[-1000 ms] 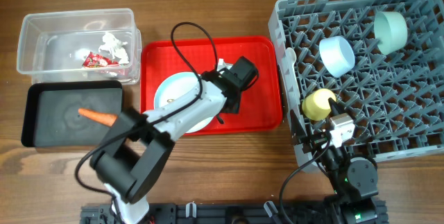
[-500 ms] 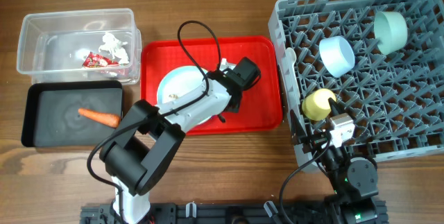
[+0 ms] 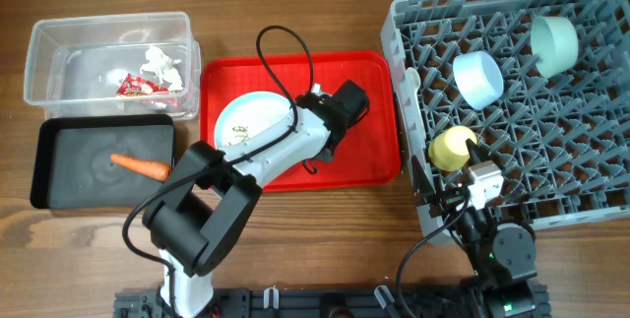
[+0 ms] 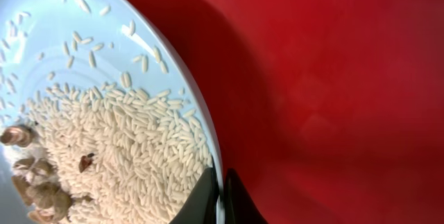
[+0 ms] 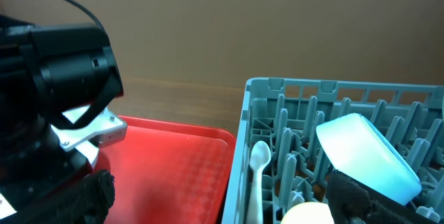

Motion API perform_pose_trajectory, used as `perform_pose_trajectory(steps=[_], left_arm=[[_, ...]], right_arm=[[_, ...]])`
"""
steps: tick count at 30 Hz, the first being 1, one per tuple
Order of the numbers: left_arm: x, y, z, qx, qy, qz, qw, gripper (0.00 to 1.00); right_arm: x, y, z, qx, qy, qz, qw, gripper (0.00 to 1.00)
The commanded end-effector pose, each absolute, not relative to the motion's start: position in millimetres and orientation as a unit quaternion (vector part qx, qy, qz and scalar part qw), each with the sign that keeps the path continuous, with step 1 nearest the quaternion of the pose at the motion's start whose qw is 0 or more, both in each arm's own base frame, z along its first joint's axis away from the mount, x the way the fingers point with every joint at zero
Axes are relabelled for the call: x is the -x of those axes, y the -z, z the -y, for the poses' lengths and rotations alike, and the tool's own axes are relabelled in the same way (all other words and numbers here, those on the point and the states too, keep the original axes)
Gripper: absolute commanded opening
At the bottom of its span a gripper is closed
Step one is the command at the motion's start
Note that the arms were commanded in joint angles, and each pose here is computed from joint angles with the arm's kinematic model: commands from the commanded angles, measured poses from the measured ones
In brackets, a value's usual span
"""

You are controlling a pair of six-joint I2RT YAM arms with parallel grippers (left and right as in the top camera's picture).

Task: Sort waste into correct bins and load items into the dishwasher rack
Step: 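Grasp the white plate's rim with the left gripper and lift it, then tilt the plate over the black tray to dump the rice and peanuts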

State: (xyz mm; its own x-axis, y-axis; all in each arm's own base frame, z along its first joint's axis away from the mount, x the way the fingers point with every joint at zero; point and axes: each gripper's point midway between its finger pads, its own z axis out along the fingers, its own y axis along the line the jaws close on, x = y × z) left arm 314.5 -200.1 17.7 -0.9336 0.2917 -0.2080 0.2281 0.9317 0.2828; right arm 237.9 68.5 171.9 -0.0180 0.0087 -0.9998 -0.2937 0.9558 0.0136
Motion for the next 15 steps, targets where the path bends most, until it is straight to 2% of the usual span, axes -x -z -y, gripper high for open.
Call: perform_pose_trajectory(steps=[1,10,15], left_arm=[[-328,-62,200,-0.125,-0.127,-0.968,0.178,0.04],[-312,-107,186,-0.132,-0.121,-0.965,0.19,0.04],[-310,-115,185,-0.151,-0.119,-0.962,0.192,0.04]], right_arm=[[-238,-175,-66,0.099,-0.101,-0.7,0.7,1.0],[-238,-175,-66,0.099,-0.101,-0.7,0.7,1.0],[-238,-175,-66,0.099,-0.101,-0.7,0.7,1.0]])
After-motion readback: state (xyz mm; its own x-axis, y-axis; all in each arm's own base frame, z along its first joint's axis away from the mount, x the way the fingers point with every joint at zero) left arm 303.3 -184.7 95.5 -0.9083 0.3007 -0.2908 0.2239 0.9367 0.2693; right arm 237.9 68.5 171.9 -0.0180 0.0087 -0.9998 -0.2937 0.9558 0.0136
